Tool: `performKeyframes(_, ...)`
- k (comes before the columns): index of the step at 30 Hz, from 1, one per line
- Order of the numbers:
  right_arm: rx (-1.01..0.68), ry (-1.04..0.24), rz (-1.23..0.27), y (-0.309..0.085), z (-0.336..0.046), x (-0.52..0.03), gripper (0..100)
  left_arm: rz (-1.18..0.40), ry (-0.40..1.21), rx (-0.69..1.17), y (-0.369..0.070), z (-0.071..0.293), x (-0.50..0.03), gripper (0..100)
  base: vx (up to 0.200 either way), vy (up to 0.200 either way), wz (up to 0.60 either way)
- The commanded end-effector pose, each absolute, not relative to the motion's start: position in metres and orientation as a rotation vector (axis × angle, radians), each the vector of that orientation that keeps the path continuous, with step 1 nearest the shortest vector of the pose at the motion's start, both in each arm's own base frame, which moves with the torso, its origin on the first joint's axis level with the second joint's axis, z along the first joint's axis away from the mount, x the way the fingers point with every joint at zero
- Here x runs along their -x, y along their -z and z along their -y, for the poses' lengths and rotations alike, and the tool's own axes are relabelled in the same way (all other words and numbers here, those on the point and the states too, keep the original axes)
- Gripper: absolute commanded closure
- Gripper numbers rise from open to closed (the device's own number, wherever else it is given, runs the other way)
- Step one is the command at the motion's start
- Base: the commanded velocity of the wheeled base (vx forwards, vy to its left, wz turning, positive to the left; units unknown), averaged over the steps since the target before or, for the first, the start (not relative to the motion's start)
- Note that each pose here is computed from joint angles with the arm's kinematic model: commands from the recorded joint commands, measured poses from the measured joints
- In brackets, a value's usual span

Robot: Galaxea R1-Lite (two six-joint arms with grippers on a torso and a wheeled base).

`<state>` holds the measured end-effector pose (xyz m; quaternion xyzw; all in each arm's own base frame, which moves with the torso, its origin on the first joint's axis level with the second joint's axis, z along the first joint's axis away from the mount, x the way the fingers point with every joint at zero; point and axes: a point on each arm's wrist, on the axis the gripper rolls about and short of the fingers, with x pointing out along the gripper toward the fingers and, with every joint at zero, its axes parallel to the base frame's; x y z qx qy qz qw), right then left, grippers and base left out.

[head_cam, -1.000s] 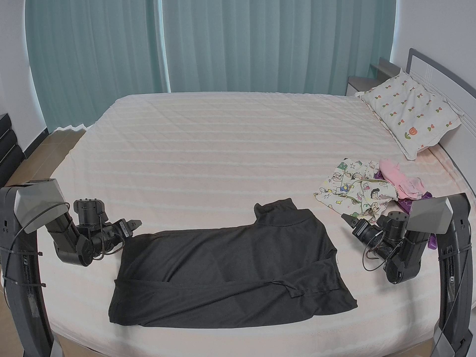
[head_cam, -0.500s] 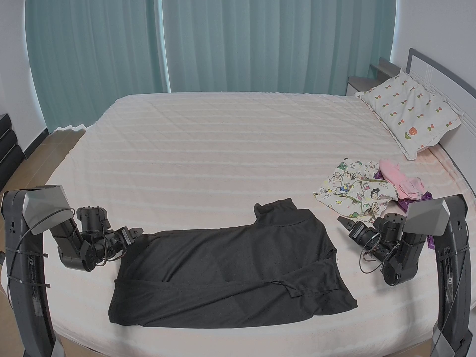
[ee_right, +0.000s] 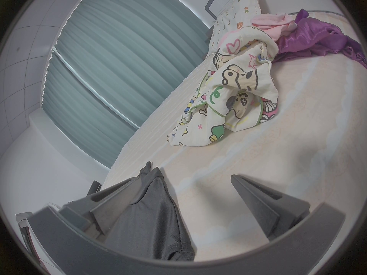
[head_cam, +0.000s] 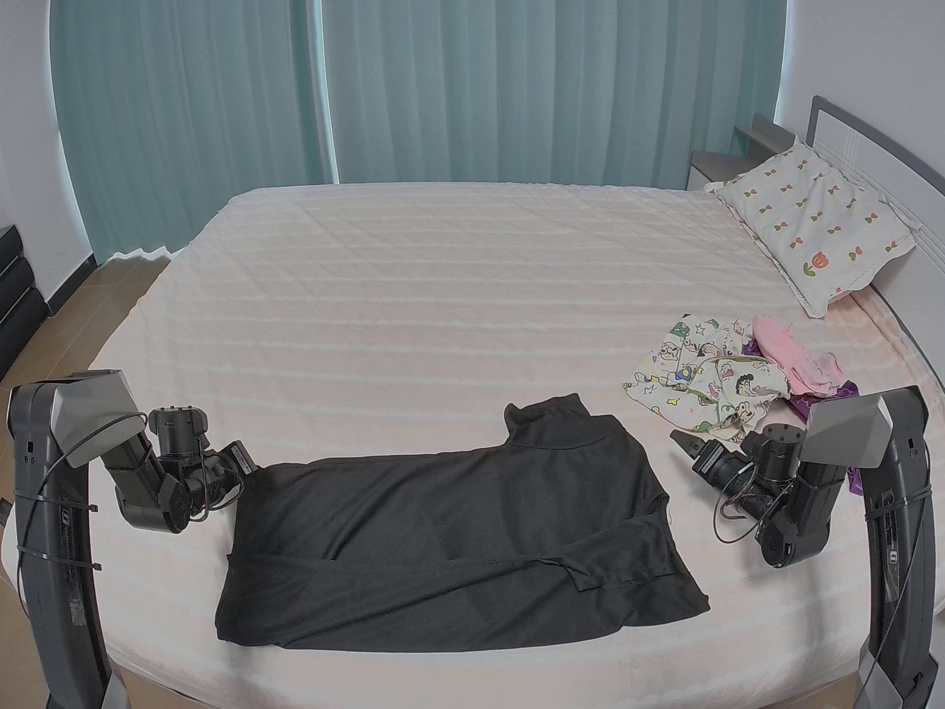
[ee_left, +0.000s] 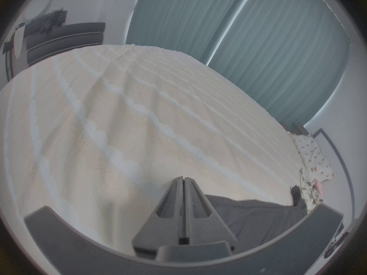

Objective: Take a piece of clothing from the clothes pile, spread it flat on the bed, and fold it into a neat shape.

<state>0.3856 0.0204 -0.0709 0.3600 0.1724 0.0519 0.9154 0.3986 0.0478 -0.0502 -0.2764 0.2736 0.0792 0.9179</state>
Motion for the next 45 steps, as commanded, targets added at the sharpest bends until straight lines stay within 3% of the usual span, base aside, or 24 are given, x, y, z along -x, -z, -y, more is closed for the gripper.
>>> performKeyframes(1,-0.740,-0.113,-0.344,0.069,-0.021,-0.386,0,-0.529,-0.175,0.591,0.046,-0.053,-0.400,100,0.000,0.000,0.00)
performKeyframes(15,-0.733,-0.145,-0.304,0.048,-0.029,-0.391,0,-0.464,-0.220,0.660,0.043,-0.061,-0.402,100,0.000,0.000,0.00)
performKeyframes(22,-0.699,-0.164,-0.394,0.038,-0.050,-0.406,0,-0.467,-0.219,0.687,0.044,-0.062,-0.401,100,0.000,0.000,0.00)
performKeyframes(28,-0.649,-0.213,-0.404,0.038,-0.069,-0.452,0,-0.469,-0.227,0.729,0.045,-0.062,-0.400,100,0.000,0.000,0.00)
performKeyframes(37,-0.516,-0.326,-0.453,0.056,-0.096,-0.457,0,-0.479,-0.235,0.748,0.047,-0.061,-0.398,100,0.000,0.000,0.00)
performKeyframes(45,-0.488,-0.345,-0.429,0.067,-0.103,-0.467,0,-0.479,-0.239,0.765,0.047,-0.060,-0.398,100,0.000,0.000,0.00)
